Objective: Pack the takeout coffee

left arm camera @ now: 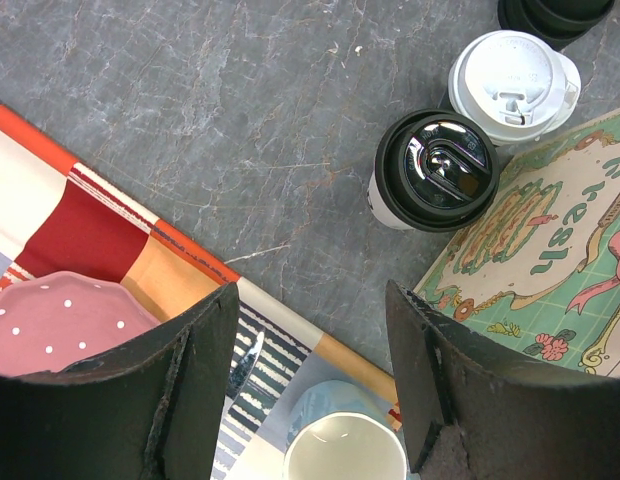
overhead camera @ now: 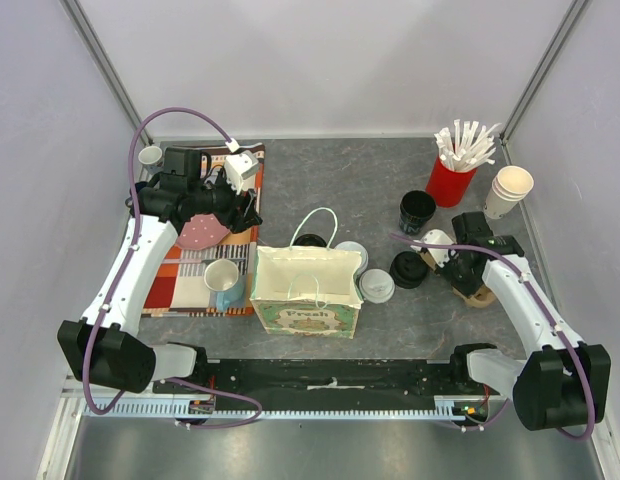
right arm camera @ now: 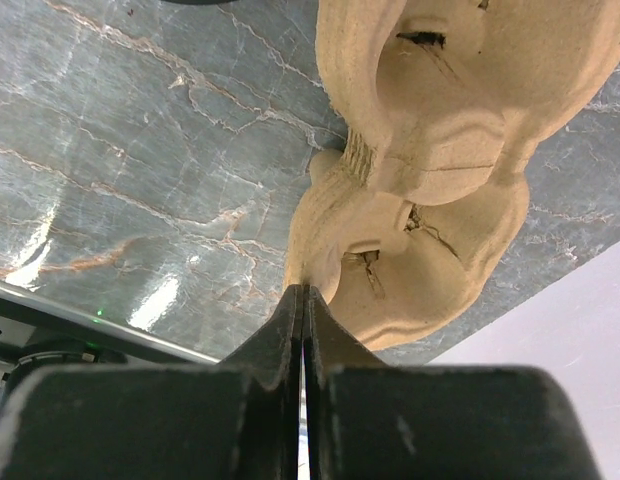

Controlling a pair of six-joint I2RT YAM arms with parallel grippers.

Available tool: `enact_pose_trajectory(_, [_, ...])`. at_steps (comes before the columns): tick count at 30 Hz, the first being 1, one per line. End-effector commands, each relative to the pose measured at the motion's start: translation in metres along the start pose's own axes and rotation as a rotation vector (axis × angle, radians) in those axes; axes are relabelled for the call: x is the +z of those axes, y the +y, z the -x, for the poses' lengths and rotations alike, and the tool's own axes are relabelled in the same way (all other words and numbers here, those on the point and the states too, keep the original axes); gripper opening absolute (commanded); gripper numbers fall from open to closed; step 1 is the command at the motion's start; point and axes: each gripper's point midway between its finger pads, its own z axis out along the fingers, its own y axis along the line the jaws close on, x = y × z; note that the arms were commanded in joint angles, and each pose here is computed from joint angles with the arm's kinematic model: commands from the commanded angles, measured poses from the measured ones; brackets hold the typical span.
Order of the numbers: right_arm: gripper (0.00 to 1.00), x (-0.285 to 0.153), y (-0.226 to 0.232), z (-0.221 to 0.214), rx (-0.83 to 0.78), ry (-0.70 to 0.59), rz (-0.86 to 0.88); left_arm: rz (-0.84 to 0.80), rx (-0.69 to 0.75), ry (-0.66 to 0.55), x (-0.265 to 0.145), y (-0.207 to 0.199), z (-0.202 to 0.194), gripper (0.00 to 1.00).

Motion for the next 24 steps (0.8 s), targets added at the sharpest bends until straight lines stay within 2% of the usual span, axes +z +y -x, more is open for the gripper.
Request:
enact_pose_trajectory(1, [0.00, -0.004, -0.006, 0.005, -0.013, -0.009, -0.018, -0.025, 0.048, -0.029, -0.004, -0.005, 0.009, 0.67])
enact_pose_trajectory(11, [0.00, -0.011, -0.028, 0.007, 0.016, 0.004, -0.130, -0.026, 0.047, -0.031, -0.004, -0.005, 0.009, 0.67])
enact_pose_trajectory(14, [0.05, -0.008, -0.029, 0.003, 0.015, 0.009, -0.144, -0.026, 0.050, -0.031, -0.004, -0.005, 0.009, 0.67])
enact_pose_trajectory(16, [0.14, -0.008, -0.023, 0.008, 0.015, -0.020, -0.117, -0.029, 0.046, -0.029, -0.003, -0.005, 0.008, 0.67])
enact_pose_trajectory(17, [0.39, -0.008, -0.013, 0.015, 0.006, -0.071, -0.066, -0.028, 0.047, -0.030, -0.003, -0.005, 0.008, 0.67])
enact_pose_trajectory(18, [0.48, -0.009, -0.010, 0.018, 0.002, -0.089, -0.049, -0.028, 0.047, -0.030, -0.003, -0.005, 0.008, 0.67])
enact_pose_trajectory(20, [0.58, -0.010, -0.015, 0.022, 0.037, -0.111, -0.082, -0.030, 0.047, -0.031, -0.004, -0.006, 0.008, 0.67])
enact_pose_trajectory(24, [0.64, -0.022, -0.053, 0.029, 0.254, -0.160, -0.266, -0.031, 0.046, -0.029, -0.003, -0.006, 0.008, 0.67])
